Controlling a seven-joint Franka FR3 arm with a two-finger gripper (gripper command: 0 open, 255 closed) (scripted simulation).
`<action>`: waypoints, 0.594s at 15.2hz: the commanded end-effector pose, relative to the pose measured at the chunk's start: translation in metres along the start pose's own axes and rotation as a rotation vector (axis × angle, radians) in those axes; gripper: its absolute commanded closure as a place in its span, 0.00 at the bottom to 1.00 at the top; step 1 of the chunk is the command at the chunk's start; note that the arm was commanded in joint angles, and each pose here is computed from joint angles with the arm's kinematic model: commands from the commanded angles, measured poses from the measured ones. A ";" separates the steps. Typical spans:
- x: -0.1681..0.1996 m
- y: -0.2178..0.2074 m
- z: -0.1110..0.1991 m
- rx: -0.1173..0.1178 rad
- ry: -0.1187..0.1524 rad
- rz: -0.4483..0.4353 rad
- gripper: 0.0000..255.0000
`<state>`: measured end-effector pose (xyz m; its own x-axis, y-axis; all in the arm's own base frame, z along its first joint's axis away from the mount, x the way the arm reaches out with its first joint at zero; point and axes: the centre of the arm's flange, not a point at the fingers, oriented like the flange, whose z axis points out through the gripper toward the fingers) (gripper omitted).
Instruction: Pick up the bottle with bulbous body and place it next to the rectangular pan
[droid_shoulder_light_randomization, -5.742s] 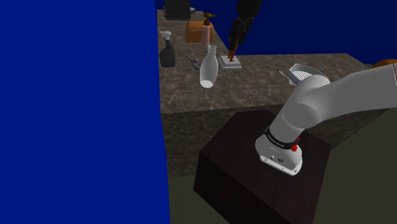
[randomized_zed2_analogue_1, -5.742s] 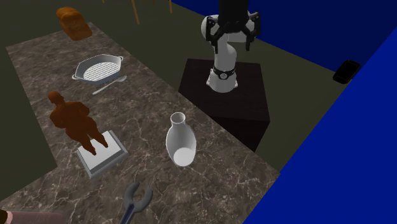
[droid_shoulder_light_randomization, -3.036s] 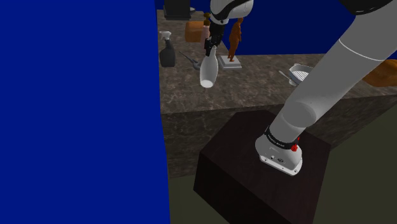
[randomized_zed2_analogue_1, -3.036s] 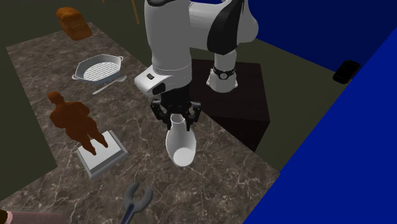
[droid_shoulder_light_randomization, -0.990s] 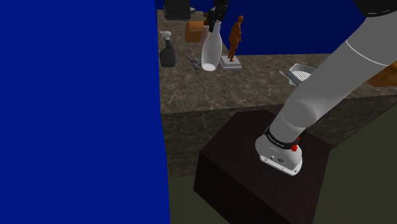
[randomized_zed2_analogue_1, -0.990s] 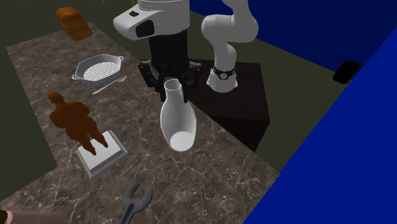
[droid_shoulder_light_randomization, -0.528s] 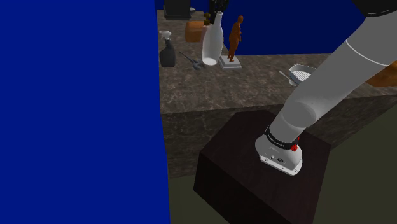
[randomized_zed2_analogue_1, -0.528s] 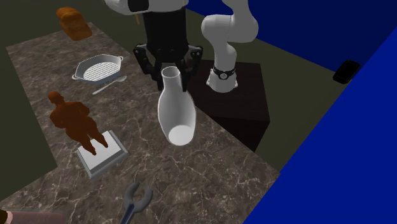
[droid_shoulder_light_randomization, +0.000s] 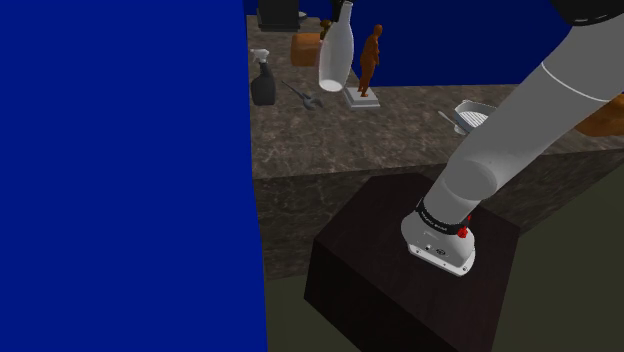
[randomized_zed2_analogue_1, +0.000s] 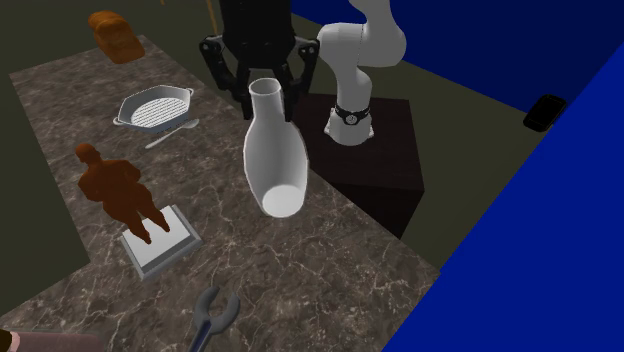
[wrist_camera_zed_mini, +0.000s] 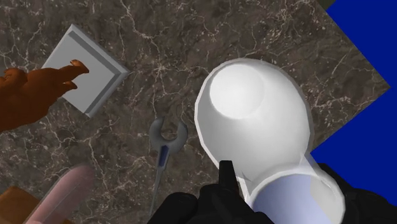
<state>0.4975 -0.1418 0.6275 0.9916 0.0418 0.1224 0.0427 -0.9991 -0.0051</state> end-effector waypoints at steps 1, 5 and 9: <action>0.001 -0.001 -0.010 0.000 0.000 0.000 1.00; 0.004 -0.001 -0.031 0.000 0.000 0.000 1.00; 0.006 -0.001 -0.052 0.000 0.000 0.000 1.00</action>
<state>0.4970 -0.1420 0.6750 0.9916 0.0417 0.1225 0.0426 -0.9991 -0.0049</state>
